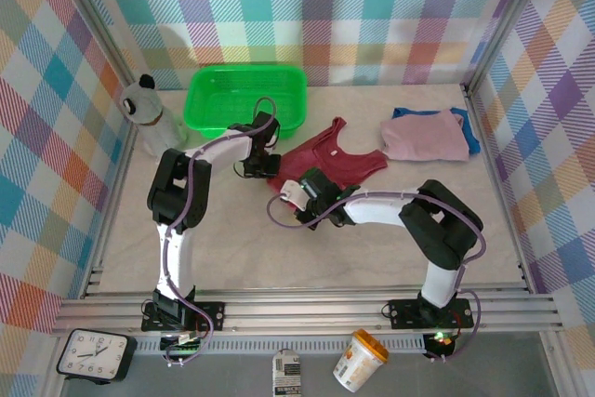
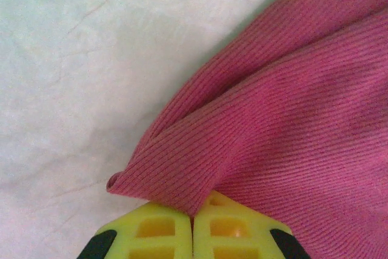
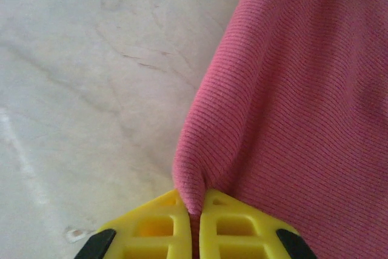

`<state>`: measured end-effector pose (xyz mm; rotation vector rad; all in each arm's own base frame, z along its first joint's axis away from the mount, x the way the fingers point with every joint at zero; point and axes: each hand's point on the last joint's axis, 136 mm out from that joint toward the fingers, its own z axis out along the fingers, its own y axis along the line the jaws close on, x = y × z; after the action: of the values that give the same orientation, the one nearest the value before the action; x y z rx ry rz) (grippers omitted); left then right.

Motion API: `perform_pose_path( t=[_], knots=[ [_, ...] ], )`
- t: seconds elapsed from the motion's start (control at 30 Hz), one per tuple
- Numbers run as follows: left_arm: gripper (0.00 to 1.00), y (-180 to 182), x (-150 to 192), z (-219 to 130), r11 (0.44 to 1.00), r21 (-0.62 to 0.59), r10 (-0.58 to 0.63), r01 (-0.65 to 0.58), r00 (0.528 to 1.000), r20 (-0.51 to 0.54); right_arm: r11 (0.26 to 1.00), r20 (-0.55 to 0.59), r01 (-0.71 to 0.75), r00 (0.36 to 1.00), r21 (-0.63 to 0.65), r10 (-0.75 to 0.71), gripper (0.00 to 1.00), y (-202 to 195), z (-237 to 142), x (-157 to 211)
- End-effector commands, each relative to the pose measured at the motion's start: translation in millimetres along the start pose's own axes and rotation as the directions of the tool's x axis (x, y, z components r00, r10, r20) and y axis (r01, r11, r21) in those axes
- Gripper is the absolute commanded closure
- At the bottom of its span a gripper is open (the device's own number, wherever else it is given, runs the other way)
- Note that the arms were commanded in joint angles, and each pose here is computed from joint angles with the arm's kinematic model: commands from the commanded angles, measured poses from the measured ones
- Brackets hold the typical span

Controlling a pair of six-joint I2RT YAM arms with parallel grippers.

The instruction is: Fold and stack the tank tops

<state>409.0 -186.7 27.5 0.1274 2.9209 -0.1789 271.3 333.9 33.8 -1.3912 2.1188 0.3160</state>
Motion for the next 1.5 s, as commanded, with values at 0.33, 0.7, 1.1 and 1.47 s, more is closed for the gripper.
perform_pose_path(
  t=[0.33,0.7,1.1,1.47],
  knots=[
    [0.99,87.6,74.4,-97.4,0.963,-0.259,-0.097,0.080,0.994,-0.054,0.942,-0.009,-0.029,1.000,-0.333,0.028,0.97,122.9,-41.2,-35.4],
    [0.99,69.4,86.8,-163.0,0.973,-0.143,-0.182,0.181,0.983,0.010,0.806,0.006,-0.282,0.943,-0.520,0.333,0.96,132.4,-99.5,-65.4],
    [0.99,29.5,30.2,-139.2,0.989,-0.096,-0.112,0.110,0.994,-0.016,0.585,-0.107,-0.570,0.763,-0.577,0.638,0.97,69.7,-105.8,-44.2],
    [0.96,1.3,-18.6,-96.4,0.996,-0.077,-0.057,0.052,0.997,-0.057,0.457,-0.156,-0.717,0.610,-0.527,0.777,0.95,13.3,-88.2,-16.5]
  ],
)
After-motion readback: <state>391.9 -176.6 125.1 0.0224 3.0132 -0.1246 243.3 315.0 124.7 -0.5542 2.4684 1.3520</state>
